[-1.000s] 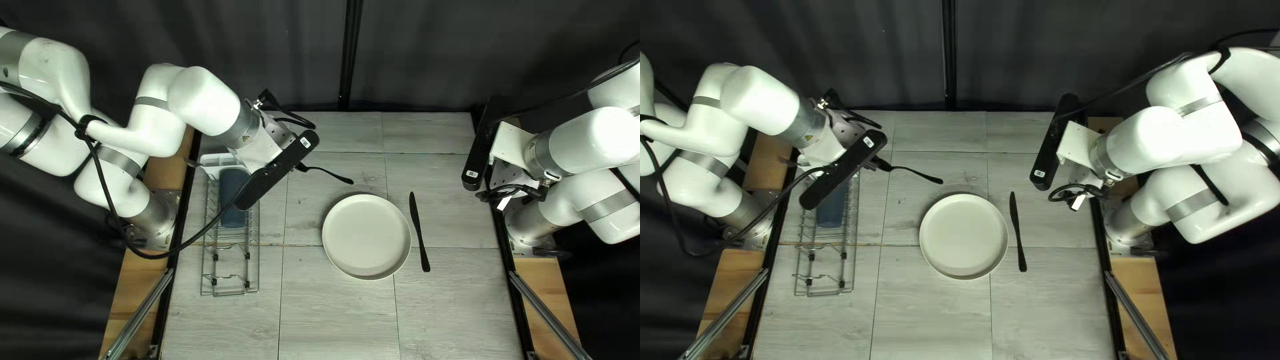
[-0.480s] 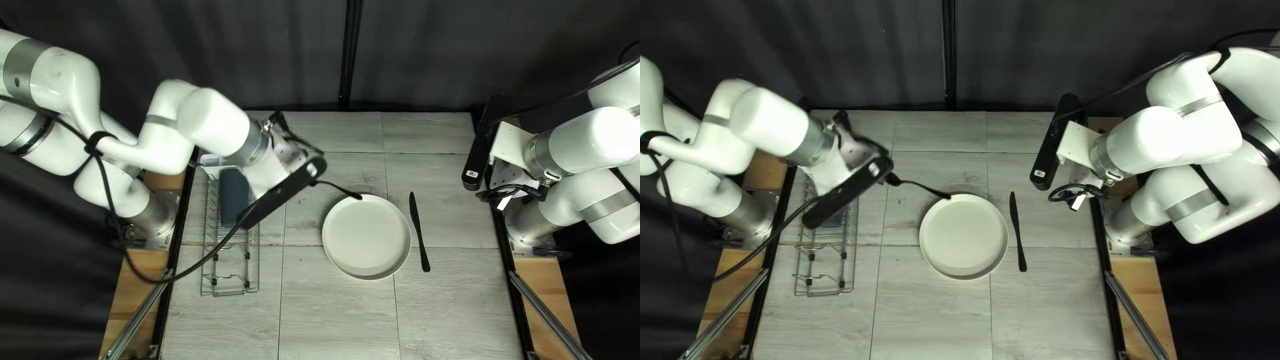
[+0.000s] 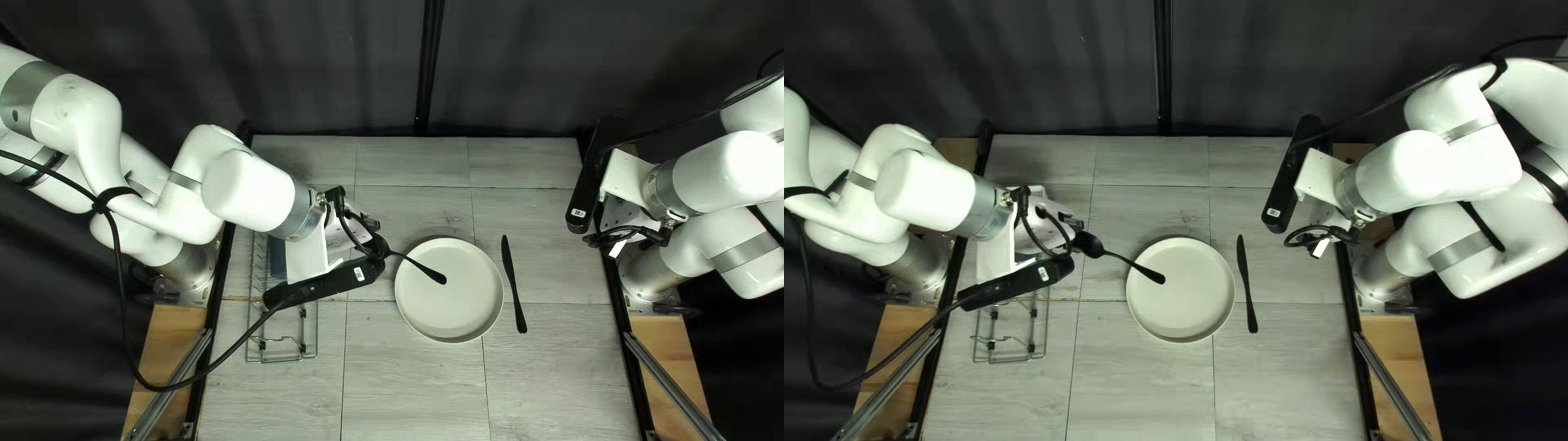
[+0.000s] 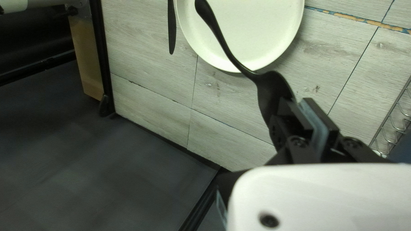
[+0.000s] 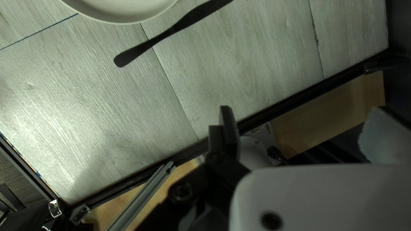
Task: Pick up and place plate onto table. Place down one fork to the left of the plate. Place spoon and knife to the right of the plate. Place cup above the knife and spoon
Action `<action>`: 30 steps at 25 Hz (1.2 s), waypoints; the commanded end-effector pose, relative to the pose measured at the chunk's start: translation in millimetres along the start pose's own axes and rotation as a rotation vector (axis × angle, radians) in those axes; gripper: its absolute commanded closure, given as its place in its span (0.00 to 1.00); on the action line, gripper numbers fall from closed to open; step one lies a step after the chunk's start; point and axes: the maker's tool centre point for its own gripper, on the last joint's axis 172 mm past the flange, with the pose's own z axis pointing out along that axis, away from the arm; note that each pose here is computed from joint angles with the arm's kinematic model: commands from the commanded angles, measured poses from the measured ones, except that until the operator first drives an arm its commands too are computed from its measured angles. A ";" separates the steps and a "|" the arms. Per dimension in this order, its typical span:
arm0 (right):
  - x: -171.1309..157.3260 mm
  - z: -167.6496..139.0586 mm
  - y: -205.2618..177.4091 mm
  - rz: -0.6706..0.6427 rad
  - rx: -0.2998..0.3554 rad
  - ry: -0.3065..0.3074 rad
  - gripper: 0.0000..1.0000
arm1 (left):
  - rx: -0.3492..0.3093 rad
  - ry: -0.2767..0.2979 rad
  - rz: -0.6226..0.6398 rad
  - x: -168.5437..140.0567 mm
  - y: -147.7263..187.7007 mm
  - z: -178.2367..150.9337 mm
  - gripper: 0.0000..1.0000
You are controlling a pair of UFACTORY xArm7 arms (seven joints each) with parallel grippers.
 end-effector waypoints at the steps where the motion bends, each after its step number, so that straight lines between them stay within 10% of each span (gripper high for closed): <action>1: 0.0 0.0 0.0 0.000 0.000 0.000 0.00 | 0.000 0.000 0.000 0.0 0.0 0.0 1.00; 20: -0.4 1.2 -0.2 -0.020 -0.018 0.014 0.00 | 0.000 0.000 0.000 0.0 0.0 0.0 1.00; 30: 4.7 30.1 14.6 0.078 0.178 0.073 0.00 | 0.000 0.000 0.000 0.0 0.0 0.0 1.00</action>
